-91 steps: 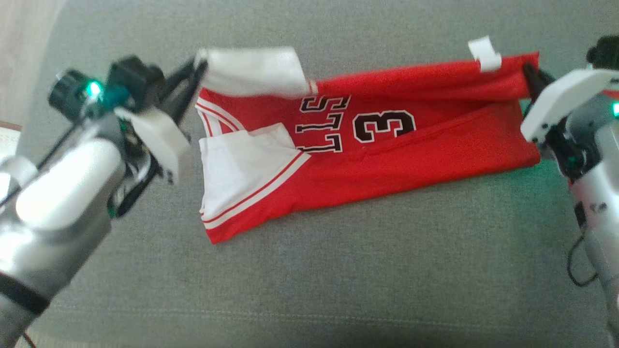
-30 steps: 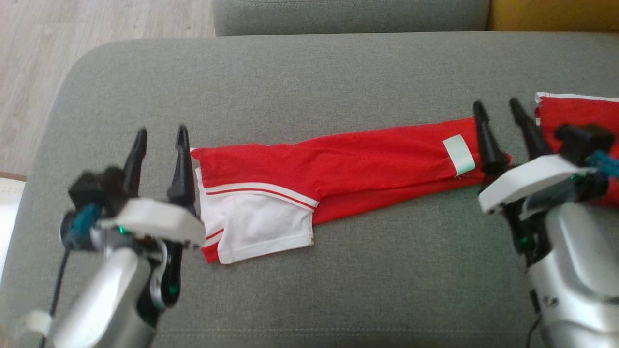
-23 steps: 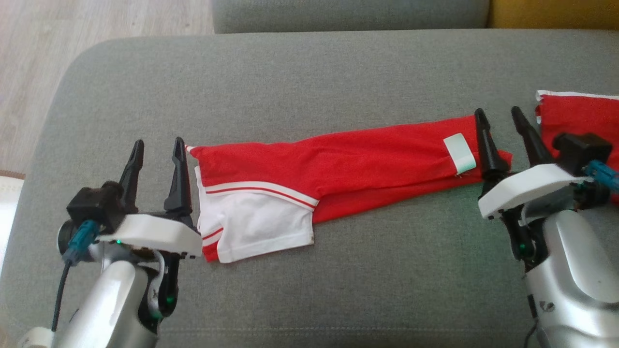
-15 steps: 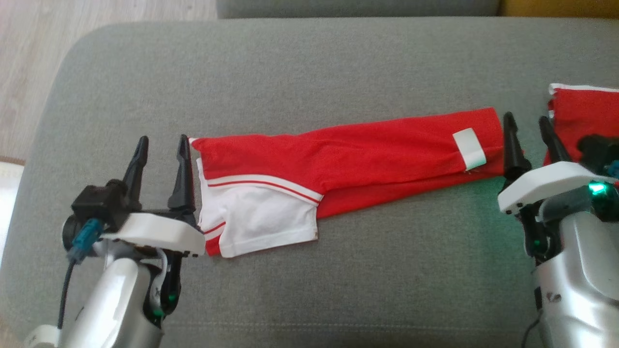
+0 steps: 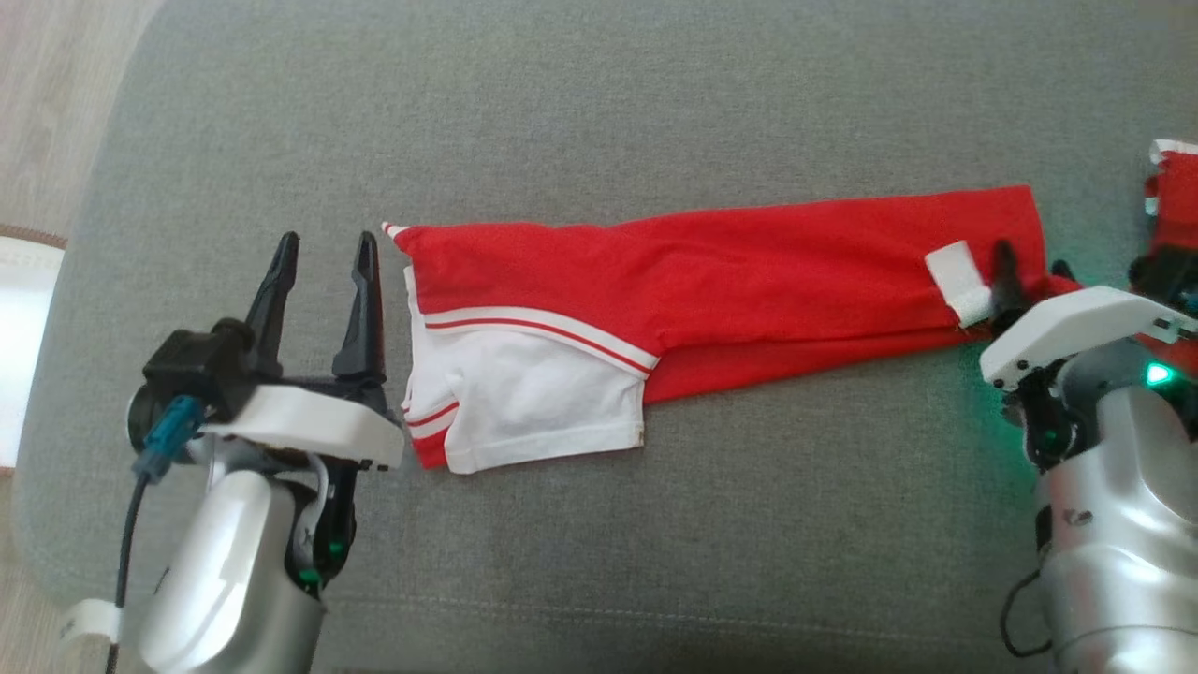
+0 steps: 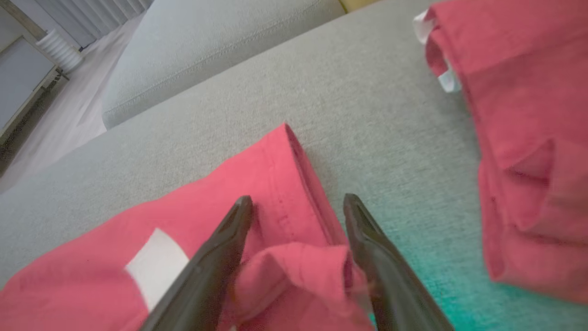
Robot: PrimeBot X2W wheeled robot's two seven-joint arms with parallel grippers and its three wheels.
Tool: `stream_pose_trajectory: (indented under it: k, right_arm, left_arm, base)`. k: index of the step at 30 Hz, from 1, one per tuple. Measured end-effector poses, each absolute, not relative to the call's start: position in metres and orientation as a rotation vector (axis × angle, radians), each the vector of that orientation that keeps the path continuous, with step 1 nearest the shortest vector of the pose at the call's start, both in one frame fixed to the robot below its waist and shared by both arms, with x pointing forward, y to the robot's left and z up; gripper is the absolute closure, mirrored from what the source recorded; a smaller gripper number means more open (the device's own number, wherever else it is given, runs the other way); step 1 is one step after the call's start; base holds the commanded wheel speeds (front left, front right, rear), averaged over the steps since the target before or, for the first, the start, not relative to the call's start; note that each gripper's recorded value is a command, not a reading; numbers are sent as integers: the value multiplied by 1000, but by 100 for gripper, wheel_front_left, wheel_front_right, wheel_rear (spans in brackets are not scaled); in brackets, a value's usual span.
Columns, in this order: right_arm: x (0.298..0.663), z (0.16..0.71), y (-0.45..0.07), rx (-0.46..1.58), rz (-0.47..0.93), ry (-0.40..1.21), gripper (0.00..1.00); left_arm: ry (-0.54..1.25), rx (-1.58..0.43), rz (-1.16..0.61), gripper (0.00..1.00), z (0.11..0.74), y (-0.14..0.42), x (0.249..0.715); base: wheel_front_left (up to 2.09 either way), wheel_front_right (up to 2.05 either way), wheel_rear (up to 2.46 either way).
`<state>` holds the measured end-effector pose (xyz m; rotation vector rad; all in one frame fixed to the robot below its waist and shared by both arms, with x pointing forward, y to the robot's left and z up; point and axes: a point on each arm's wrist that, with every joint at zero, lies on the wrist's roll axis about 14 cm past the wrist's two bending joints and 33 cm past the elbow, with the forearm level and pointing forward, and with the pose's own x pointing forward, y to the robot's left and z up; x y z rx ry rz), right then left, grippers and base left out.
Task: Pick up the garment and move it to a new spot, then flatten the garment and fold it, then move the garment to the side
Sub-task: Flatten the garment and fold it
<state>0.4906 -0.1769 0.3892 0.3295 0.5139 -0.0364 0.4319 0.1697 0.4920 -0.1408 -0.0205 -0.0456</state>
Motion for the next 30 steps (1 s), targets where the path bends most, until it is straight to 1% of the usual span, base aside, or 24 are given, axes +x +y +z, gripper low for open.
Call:
stream_pose_trajectory:
  k: [5, 16, 18, 25, 30]
  right_arm:
    - [486, 370, -173, 316, -35, 598, 0]
    - [493, 368, -179, 317, -61, 622, 0]
    - [493, 368, -178, 317, -57, 627, 100]
    - [492, 374, -184, 287, -68, 614, 100]
    - [498, 398, -225, 214, -153, 538, 100]
  left_arm:
    - [-23, -133, -28, 0, 491, 177, 435]
    - [-30, -140, -30, 0, 491, 177, 442]
    - [-29, -139, -35, 0, 490, 175, 442]
    - [-40, -138, -33, 0, 494, 176, 442]
    - [-55, -138, -35, 0, 500, 175, 441]
  base:
    - [0, 0, 0]
    - [0, 0, 0]
    - [0, 0, 0]
    - [0, 0, 0]
    - [0, 0, 0]
